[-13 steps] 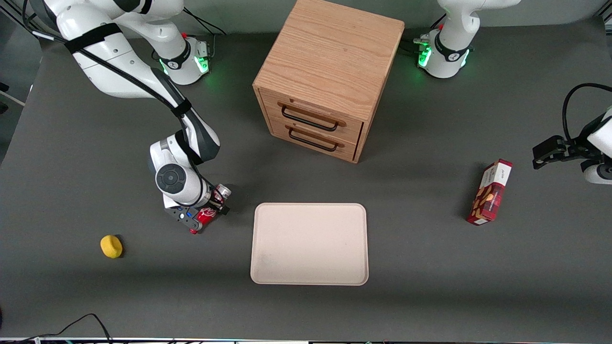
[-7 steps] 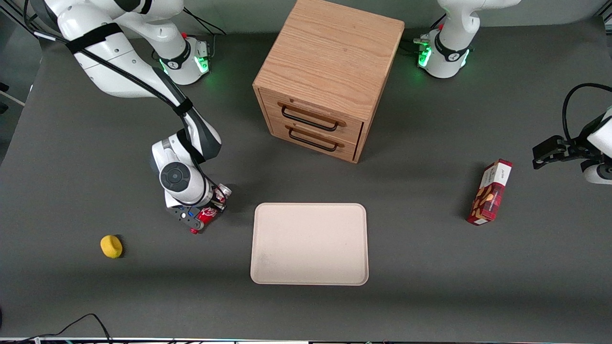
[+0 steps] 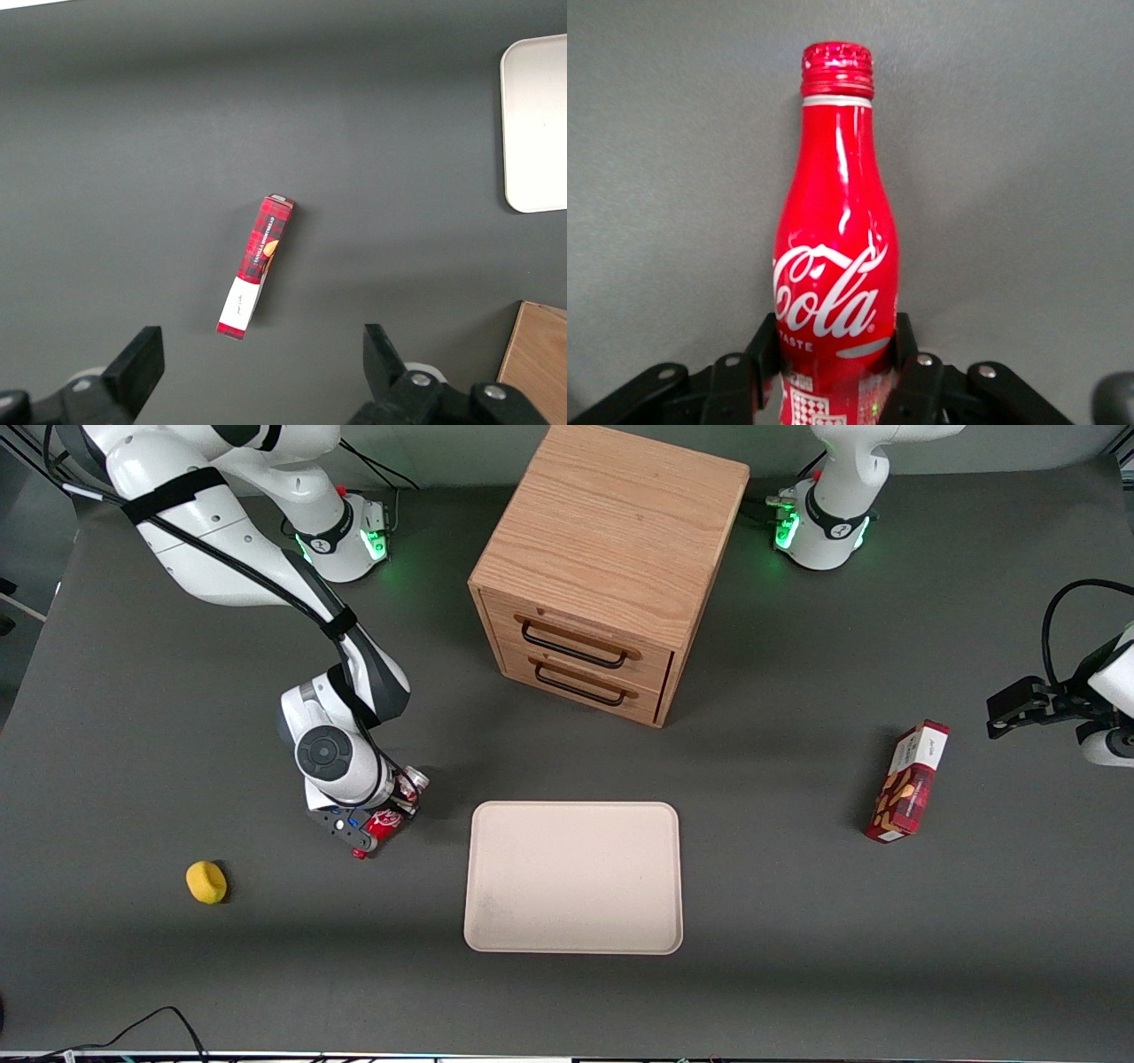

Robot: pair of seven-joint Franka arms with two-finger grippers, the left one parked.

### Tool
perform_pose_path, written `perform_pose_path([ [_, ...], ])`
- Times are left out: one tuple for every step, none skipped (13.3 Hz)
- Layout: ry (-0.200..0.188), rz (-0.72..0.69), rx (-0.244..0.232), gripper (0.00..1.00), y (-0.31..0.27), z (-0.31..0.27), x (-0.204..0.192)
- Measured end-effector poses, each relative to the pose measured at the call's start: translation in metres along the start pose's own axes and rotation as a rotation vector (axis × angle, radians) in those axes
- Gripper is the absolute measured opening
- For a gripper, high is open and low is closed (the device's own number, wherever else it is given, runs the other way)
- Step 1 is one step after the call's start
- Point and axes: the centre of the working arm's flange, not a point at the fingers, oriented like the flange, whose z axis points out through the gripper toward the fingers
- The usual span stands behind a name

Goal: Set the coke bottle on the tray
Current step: 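Lift the bottle upright with the right gripper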

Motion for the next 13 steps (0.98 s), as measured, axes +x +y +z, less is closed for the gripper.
perform_pose_path([
  [0.000, 0.002, -0.008, 0.54, 0.002, -0.012, 0.003],
  [-0.003, 0.003, -0.016, 0.54, 0.005, -0.032, 0.007],
  [-0.015, 0.001, -0.018, 0.54, 0.011, -0.057, 0.013],
  [-0.041, -0.012, -0.011, 0.54, 0.020, -0.087, 0.020],
  [-0.075, -0.033, -0.003, 0.54, 0.031, -0.119, 0.027],
  [-0.101, -0.056, -0.002, 0.54, 0.044, -0.151, 0.032],
  [-0.113, -0.076, -0.006, 0.54, 0.056, -0.183, 0.037],
  [-0.121, -0.094, -0.010, 0.54, 0.068, -0.215, 0.042],
  [-0.129, -0.112, -0.013, 0.54, 0.077, -0.246, 0.046],
  [-0.136, -0.124, -0.010, 0.54, 0.085, -0.275, 0.050],
  [-0.145, -0.127, 0.006, 0.54, 0.090, -0.299, 0.053],
  [-0.152, -0.126, 0.028, 0.54, 0.091, -0.315, 0.056],
  [-0.153, -0.125, 0.044, 0.54, 0.090, -0.323, 0.059],
])
